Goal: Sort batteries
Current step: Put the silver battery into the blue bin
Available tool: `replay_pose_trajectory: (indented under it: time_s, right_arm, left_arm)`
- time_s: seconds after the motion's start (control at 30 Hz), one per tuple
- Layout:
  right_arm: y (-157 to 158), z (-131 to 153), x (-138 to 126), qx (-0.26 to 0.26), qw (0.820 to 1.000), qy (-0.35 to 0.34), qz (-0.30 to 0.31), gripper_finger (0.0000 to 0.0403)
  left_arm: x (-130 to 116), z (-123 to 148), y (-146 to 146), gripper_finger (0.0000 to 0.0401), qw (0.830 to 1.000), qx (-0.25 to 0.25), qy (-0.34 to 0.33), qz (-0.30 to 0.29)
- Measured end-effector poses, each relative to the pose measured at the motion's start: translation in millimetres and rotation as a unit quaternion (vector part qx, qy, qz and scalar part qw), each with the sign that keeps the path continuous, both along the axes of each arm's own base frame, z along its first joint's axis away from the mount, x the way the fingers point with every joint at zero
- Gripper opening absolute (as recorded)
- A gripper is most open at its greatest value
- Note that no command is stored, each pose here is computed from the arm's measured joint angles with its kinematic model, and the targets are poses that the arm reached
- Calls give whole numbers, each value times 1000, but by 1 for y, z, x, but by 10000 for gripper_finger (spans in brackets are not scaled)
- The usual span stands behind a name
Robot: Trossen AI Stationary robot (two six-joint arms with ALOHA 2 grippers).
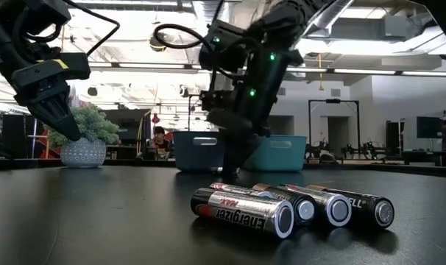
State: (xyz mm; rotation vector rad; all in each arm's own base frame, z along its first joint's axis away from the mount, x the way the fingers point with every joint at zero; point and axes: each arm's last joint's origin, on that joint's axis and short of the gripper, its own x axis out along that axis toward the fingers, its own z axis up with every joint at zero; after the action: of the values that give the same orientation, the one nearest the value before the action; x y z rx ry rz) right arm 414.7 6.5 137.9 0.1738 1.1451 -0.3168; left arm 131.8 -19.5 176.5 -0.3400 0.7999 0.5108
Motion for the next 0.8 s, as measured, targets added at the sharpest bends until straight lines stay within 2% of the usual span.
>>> replay_pose_trajectory:
  time_s: [0.13,0.43,0.6,0.7,0.8]
  right_arm:
    - [10,19,7,11,999,16,38,49]
    - [14,84,29,-28,996,-28,80,46]
    - [2,126,42,-49,990,-89,95,46]
    - [-13,151,46,-75,984,-121,104,46]
    - [-35,171,47,-89,981,-149,88,46]
  left_arm:
    - [0,0,0,148,1000,0,0,0]
    - [0,0,0,148,1000,0,0,0]
    - [0,0,0,148,1000,0,0,0]
    - [0,0,0,148,1000,0,0,0]
    - [0,0,0,148,1000,0,0,0]
